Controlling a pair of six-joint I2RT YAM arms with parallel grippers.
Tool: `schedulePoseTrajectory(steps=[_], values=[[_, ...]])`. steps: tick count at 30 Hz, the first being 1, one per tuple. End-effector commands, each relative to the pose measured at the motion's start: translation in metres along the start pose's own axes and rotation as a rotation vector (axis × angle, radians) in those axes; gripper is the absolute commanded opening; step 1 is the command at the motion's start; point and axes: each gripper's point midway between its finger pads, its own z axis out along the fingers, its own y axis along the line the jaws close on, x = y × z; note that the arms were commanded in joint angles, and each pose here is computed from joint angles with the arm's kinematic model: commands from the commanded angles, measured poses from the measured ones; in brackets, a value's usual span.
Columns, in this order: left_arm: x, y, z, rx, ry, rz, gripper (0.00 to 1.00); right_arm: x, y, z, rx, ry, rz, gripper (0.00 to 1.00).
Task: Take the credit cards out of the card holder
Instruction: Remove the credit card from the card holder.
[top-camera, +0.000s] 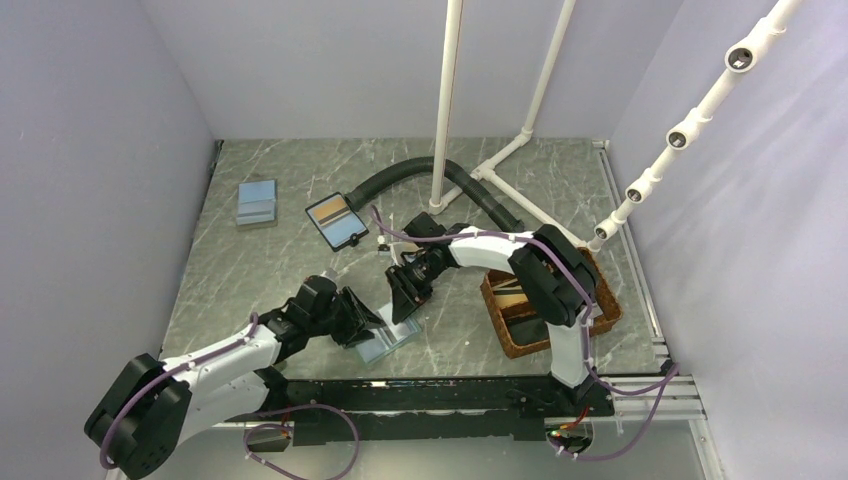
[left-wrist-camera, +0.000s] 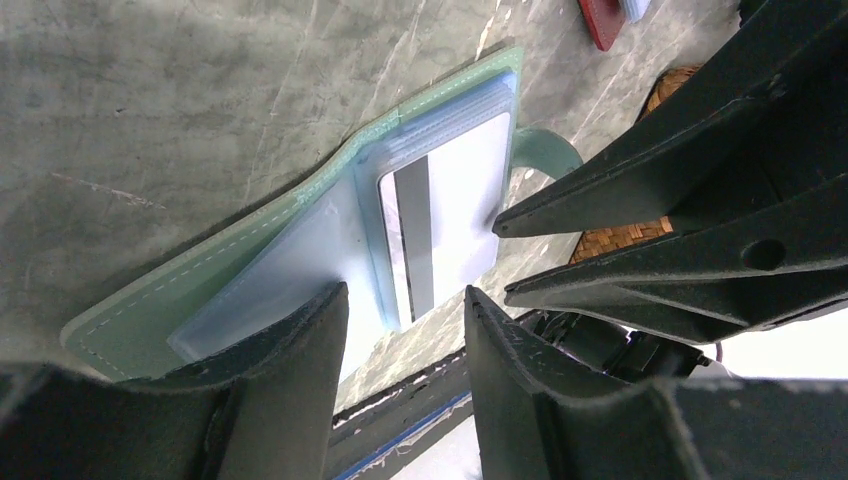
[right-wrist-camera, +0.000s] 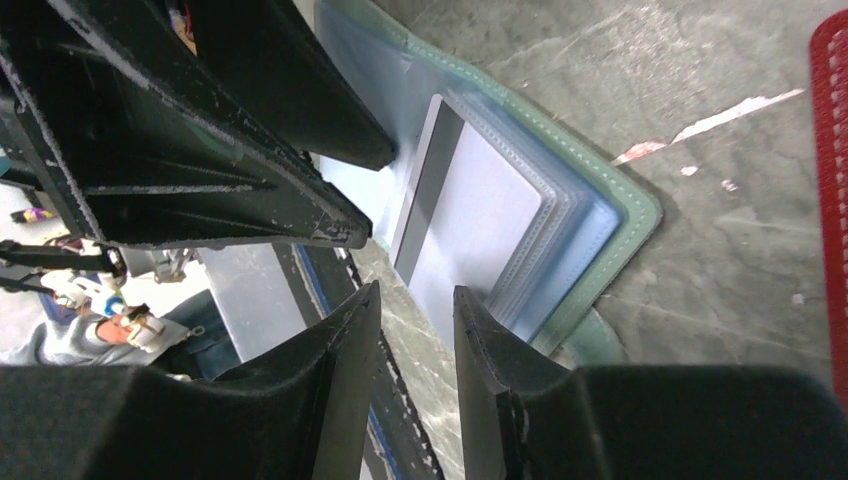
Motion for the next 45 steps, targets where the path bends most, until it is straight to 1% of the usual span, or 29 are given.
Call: schedulePoseTrajectory(steps=[1, 9, 20, 26, 33, 38, 45], values=[[-0.007, -0.009, 0.003, 0.035, -0.035, 0.008, 0.51, -0.015, -0.007, -0.001, 0.049, -0.028, -0.022, 0.35], [-0.009, -0.013, 0.008, 0.041, -0.032, 0.013, 0.5, -0.011, -0.009, 0.002, 0.081, -0.013, -0.044, 0.34], [-0.008, 0.001, 0.008, 0.002, -0.04, -0.025, 0.49, -0.016, -0.005, -0.005, 0.107, -0.029, -0.075, 0.34], [-0.007, 0.003, 0.008, 0.0, -0.041, -0.029, 0.49, -0.017, -0.014, -0.008, 0.167, -0.027, -0.09, 0.35], [-0.006, 0.001, 0.01, 0.014, -0.037, -0.027, 0.49, -0.014, -0.018, -0.003, 0.182, -0.001, -0.092, 0.35], [-0.005, 0.0, 0.01, 0.02, -0.028, -0.019, 0.49, -0.012, -0.025, -0.003, 0.232, 0.014, -0.115, 0.35], [-0.005, 0.0, 0.009, 0.02, -0.028, -0.023, 0.49, -0.008, -0.023, 0.0, 0.214, 0.024, -0.109, 0.36]])
